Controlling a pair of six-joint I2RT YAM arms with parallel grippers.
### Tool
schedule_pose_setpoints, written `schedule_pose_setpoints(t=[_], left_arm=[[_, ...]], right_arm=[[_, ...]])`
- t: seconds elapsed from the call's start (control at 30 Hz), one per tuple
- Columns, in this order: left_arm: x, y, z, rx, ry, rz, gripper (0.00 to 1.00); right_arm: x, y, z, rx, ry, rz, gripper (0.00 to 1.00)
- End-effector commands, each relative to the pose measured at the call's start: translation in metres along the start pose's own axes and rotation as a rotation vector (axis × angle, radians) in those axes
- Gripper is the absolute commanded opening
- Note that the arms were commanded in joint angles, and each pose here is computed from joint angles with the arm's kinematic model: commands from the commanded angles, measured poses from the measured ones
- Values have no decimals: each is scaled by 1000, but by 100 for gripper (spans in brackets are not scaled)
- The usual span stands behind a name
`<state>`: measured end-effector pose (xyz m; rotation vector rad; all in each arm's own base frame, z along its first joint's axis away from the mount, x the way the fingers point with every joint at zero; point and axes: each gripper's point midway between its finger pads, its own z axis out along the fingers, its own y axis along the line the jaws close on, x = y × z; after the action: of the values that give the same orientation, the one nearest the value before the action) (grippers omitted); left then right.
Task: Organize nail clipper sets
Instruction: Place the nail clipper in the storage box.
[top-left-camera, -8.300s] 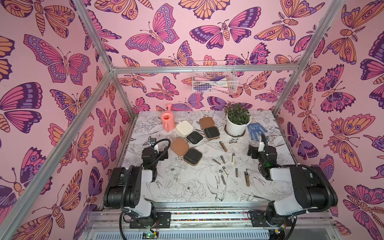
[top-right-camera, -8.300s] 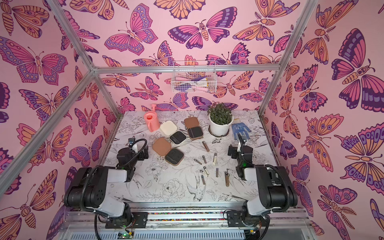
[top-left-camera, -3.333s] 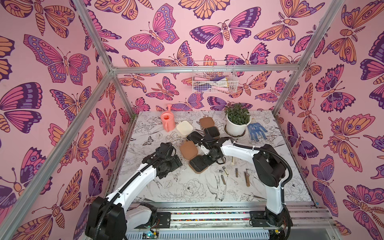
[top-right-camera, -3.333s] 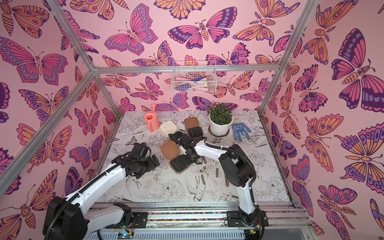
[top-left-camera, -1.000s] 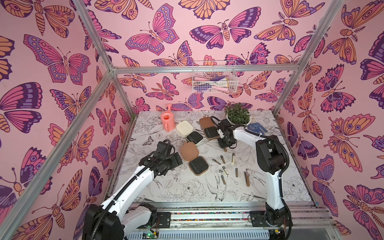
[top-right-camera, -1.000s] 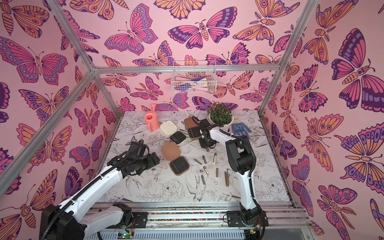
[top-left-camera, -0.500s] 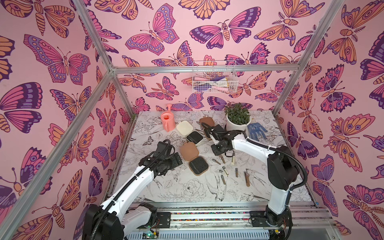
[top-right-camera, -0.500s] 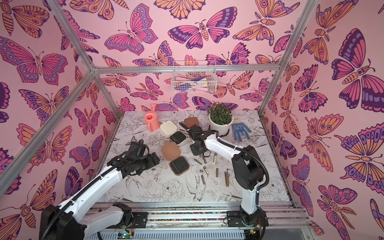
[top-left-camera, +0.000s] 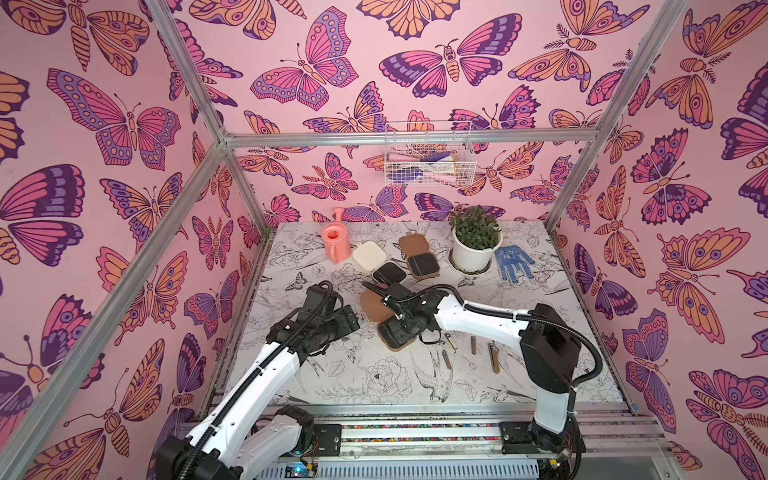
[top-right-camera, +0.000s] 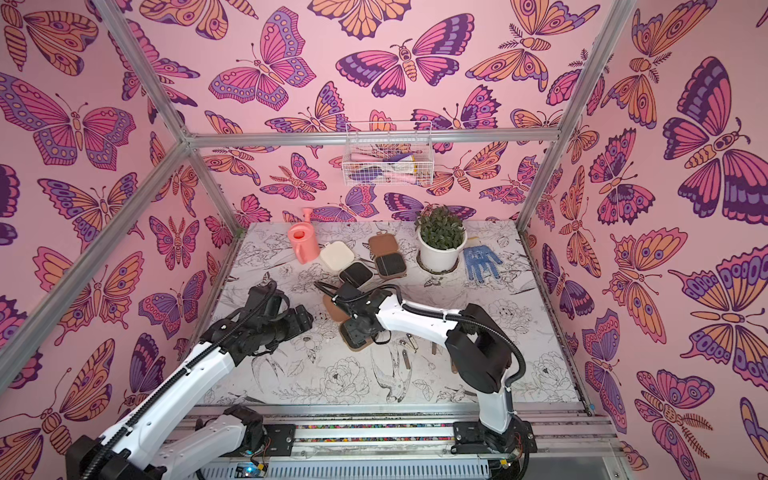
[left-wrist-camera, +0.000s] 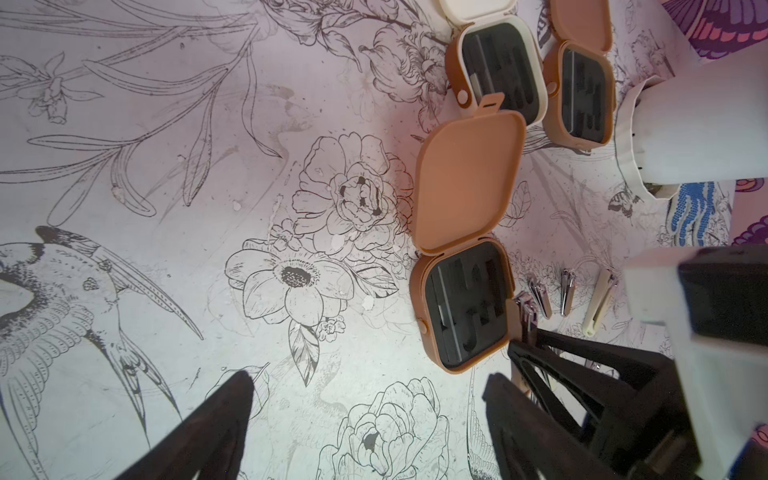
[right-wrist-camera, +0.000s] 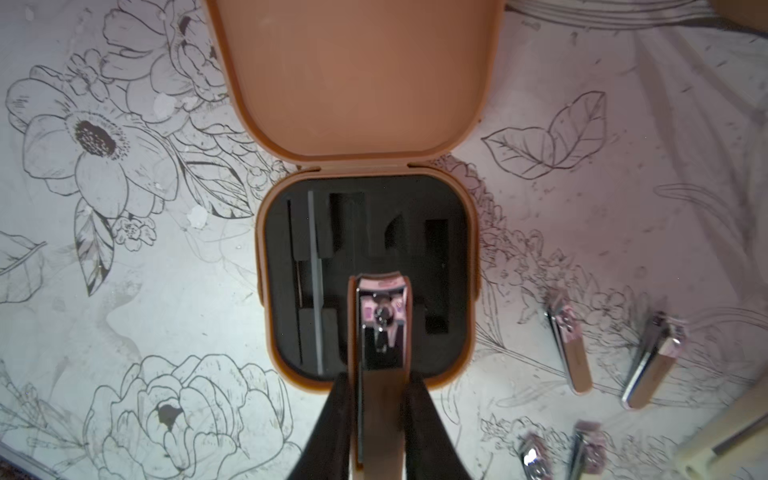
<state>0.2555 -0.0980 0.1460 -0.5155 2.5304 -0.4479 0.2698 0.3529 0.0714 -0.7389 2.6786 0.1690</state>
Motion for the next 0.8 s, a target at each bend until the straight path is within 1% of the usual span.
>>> schedule_pose_setpoints(t=[0.0,0.3,0.77], left_arm=[[6,11,3,-41,24,1,89],[6,13,-1,-29,11,3,89],[6,15,-1,-26,14,-7,89]], right_arm=[[-13,7,4,-13,-15,47,11],[-15,21,18,-58,20,39,11],[-10,15,32,-8,60,5,11]])
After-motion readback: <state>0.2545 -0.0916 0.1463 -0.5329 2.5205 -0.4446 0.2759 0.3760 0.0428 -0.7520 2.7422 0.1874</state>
